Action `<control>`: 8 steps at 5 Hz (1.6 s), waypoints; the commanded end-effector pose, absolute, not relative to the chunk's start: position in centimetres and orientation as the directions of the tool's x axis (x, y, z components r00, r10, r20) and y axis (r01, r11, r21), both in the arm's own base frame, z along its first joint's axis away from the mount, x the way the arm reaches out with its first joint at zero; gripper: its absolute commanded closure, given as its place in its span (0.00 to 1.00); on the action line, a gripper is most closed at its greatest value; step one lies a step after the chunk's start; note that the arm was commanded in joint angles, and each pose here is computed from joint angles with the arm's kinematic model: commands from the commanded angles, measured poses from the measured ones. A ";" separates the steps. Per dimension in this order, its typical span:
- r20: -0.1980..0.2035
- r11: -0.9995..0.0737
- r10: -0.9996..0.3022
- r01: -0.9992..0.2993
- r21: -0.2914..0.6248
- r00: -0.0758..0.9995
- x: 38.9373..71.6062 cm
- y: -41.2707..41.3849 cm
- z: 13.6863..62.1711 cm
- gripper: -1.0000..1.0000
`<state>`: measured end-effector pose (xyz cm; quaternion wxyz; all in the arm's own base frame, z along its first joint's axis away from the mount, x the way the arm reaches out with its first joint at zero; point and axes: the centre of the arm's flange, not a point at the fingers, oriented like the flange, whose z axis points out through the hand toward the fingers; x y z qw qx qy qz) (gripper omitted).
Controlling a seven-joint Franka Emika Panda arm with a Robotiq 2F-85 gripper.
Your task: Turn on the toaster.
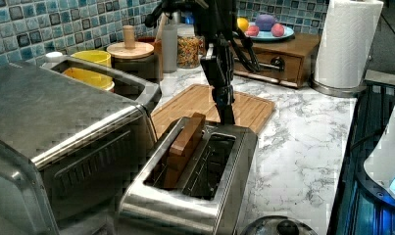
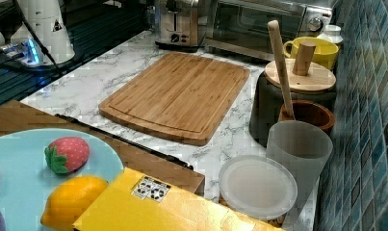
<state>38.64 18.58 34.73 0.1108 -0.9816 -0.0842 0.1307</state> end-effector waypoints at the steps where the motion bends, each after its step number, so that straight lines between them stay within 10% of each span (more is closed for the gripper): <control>1: -0.276 -0.967 0.186 0.126 -0.220 0.943 38.3 18.7 30.9 1.00; 4: -0.493 -0.993 0.102 0.060 -0.100 0.864 37.2 17.4 18.2 1.00; 8: -0.442 -0.986 0.163 0.124 -0.114 0.882 38.6 18.2 22.1 1.00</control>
